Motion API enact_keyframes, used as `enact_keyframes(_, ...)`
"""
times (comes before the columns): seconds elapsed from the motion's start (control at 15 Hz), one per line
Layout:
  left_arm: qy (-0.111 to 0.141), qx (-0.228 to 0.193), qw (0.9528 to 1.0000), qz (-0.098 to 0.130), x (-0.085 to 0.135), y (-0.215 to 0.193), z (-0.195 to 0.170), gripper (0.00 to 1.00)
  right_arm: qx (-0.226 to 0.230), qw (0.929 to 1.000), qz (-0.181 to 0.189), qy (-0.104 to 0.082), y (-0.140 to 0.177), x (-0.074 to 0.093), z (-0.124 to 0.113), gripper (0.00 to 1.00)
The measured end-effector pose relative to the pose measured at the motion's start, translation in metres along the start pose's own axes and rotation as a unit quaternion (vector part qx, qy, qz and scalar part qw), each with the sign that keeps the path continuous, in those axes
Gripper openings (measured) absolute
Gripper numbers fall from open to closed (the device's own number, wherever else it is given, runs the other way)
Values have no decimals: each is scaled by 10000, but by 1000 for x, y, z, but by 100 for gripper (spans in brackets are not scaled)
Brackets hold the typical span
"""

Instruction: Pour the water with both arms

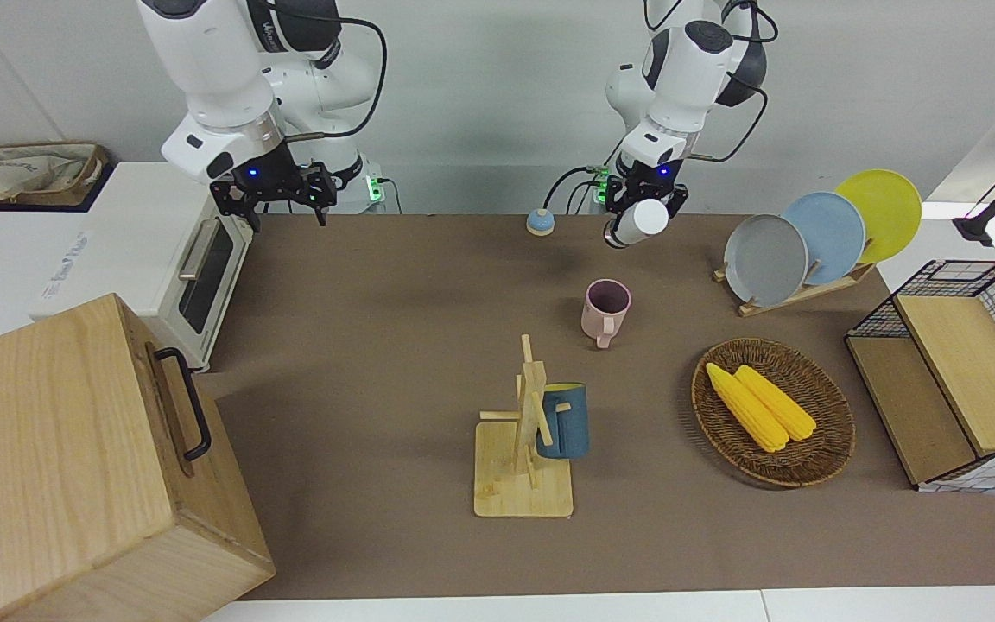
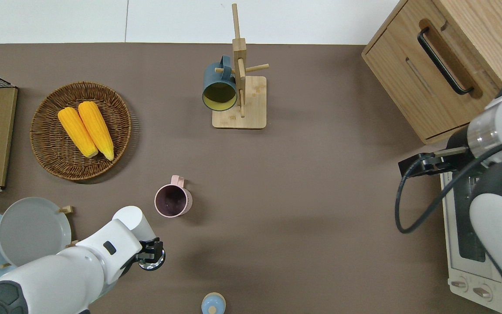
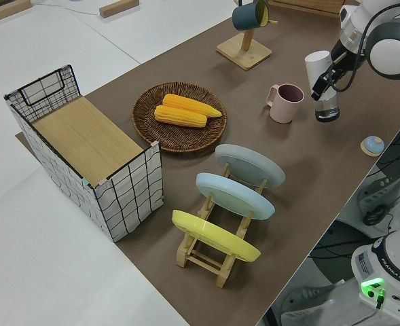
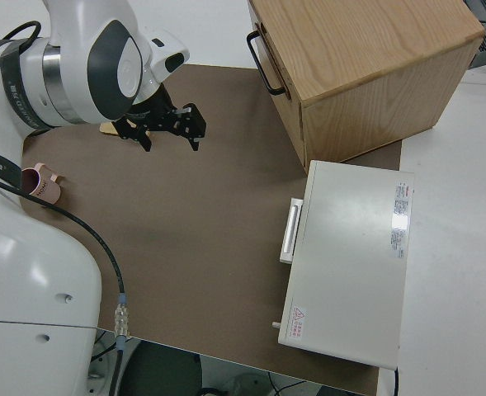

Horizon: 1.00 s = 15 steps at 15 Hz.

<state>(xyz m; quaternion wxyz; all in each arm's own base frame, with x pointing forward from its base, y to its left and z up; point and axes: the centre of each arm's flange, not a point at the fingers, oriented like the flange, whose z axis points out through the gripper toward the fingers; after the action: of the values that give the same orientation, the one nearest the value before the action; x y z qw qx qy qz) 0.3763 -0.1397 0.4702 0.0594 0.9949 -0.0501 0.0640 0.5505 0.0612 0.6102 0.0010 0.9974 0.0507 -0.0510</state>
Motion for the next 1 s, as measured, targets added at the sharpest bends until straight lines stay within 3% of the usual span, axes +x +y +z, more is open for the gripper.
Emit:
enact_keyframes(0.33,-68,-16,9999,129,-4,14,6,63,42,9999,63,89,44,-5,-8,100)
enact_keyframes(1.0,-427,3,9990,147,0,18,36,63,6,9995,209,242,61,-8,-22,100)
